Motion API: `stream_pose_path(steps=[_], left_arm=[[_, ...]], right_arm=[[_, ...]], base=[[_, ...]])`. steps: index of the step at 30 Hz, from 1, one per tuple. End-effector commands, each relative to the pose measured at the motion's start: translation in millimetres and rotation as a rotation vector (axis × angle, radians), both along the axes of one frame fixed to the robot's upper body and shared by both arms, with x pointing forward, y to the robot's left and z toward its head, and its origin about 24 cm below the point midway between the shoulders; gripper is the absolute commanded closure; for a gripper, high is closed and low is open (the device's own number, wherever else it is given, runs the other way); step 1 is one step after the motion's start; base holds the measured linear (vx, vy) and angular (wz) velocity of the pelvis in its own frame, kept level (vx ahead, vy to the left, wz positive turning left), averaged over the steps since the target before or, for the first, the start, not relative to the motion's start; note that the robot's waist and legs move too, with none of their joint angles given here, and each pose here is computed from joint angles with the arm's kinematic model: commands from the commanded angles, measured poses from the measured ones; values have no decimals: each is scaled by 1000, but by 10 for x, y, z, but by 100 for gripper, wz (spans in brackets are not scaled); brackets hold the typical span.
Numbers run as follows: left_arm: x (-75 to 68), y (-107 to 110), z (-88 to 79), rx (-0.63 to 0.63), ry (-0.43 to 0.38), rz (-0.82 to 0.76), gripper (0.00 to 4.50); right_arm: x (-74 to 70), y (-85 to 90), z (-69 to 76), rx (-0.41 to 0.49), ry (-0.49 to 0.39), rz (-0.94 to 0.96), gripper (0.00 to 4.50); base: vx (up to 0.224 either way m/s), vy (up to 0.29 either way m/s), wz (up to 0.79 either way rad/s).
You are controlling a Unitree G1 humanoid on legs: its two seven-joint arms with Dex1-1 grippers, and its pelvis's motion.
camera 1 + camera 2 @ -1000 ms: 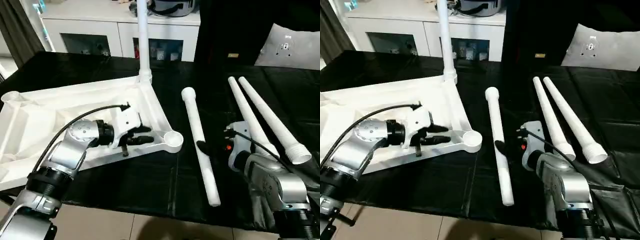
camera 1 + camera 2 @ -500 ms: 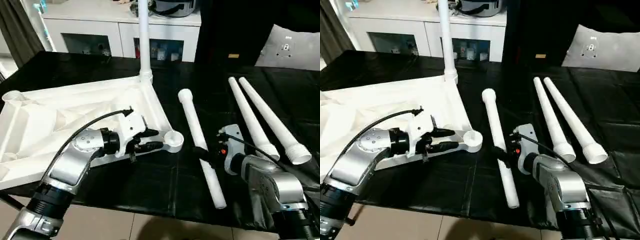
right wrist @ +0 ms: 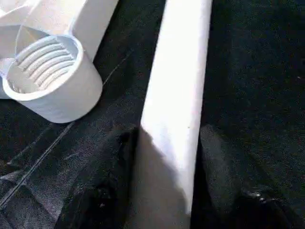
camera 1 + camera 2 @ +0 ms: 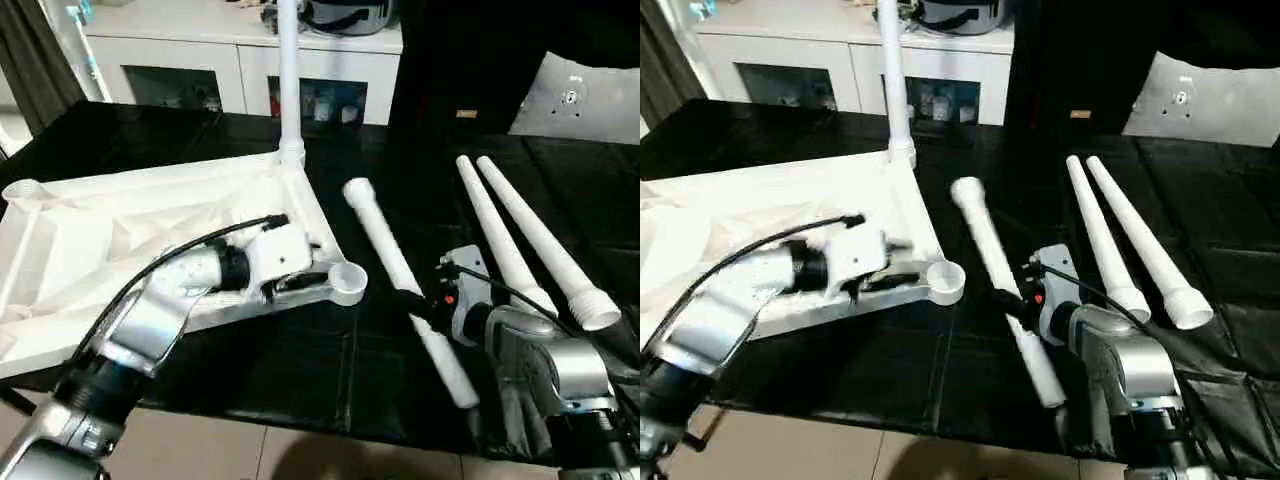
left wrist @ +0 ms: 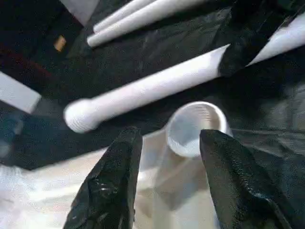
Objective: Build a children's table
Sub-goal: Insert table leg to table base
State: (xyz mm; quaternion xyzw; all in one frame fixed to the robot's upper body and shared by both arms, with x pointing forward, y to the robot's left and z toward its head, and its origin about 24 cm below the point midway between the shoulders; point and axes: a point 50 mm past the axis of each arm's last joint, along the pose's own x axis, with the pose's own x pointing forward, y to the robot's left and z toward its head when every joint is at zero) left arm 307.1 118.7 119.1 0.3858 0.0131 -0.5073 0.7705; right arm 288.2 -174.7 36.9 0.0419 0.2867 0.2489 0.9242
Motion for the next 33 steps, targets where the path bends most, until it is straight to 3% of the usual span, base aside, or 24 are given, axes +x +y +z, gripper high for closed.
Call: stream_pose_path(steps=[1, 7, 13, 14, 15, 16, 20, 24, 33], left_arm=[[13, -17, -14, 53, -45, -27, 206], [80, -46, 20, 153, -187, -70, 159], [200, -175, 121, 226, -379, -111, 159], [200, -175, 121, 226, -379, -111, 159], [246, -227, 160, 232, -442, -115, 159], [247, -228, 160, 232, -443, -115, 159], [320, -272, 174, 241, -509, -112, 159], [404, -227, 101, 370, -602, -147, 159], [517, -155, 102, 453, -746, -148, 159]], right_arm=[[31, -22, 36, 24, 0, -14, 262], [115, -6, 201, 84, -63, -20, 298], [167, 116, 401, 126, -116, 32, 303], [167, 116, 401, 126, -116, 32, 303], [170, 184, 463, 137, -128, 65, 303], [170, 186, 464, 138, -128, 66, 303], [157, 315, 566, 164, -148, 123, 303], [83, 483, 680, 200, -166, 212, 303], [-49, 593, 697, 218, -141, 298, 303]], base=[[0, 0, 0], [0, 0, 0], [0, 0, 0], [0, 0, 0], [0, 0, 0], [0, 0, 0], [0, 0, 0], [0, 0, 0], [0, 0, 0]])
